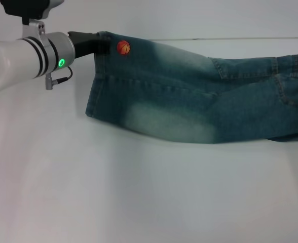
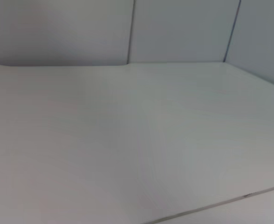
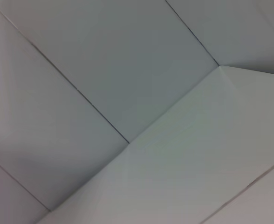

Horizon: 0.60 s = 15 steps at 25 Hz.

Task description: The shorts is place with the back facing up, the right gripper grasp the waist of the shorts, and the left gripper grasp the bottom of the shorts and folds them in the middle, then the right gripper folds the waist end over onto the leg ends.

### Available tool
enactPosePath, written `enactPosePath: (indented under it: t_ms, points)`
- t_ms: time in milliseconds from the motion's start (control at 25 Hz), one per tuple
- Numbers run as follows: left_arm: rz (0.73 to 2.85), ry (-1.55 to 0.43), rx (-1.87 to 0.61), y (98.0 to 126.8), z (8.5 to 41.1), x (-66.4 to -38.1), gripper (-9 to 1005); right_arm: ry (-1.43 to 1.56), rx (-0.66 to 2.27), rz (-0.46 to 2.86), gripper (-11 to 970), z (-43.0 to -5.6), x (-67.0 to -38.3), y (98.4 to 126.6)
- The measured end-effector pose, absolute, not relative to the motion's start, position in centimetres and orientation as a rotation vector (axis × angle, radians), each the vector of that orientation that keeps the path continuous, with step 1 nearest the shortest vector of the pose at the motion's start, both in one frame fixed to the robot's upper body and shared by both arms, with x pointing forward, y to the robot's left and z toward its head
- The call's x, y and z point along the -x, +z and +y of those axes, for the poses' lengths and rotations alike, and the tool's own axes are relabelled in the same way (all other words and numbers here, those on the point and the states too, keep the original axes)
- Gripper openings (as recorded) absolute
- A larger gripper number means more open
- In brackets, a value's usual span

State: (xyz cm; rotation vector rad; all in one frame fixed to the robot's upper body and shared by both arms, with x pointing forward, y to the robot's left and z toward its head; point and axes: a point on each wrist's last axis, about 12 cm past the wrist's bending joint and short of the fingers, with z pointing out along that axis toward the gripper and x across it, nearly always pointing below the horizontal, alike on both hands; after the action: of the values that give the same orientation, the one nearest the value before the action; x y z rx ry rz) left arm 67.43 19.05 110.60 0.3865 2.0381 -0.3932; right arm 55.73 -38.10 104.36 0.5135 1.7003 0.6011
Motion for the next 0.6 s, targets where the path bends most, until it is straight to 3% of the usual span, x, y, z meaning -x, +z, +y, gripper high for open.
enactPosePath:
  t_ms: [240,400,600]
  points:
    - [2.029,-0.357,-0.409,110.8,18.9,-67.6,221,0.531,-0.417,1.735,55,-37.0,-55.6,103.8]
    - [2.019,-0.348,-0.42,111.1,18.8,-67.7,358,0.509,-0.413,1.753,276,-37.4,-54.8,103.3]
    - [2.011,-0.34,-0.447,111.4,18.5,-67.8,469,0.493,-0.43,1.761,448,-38.1,-53.8,102.8]
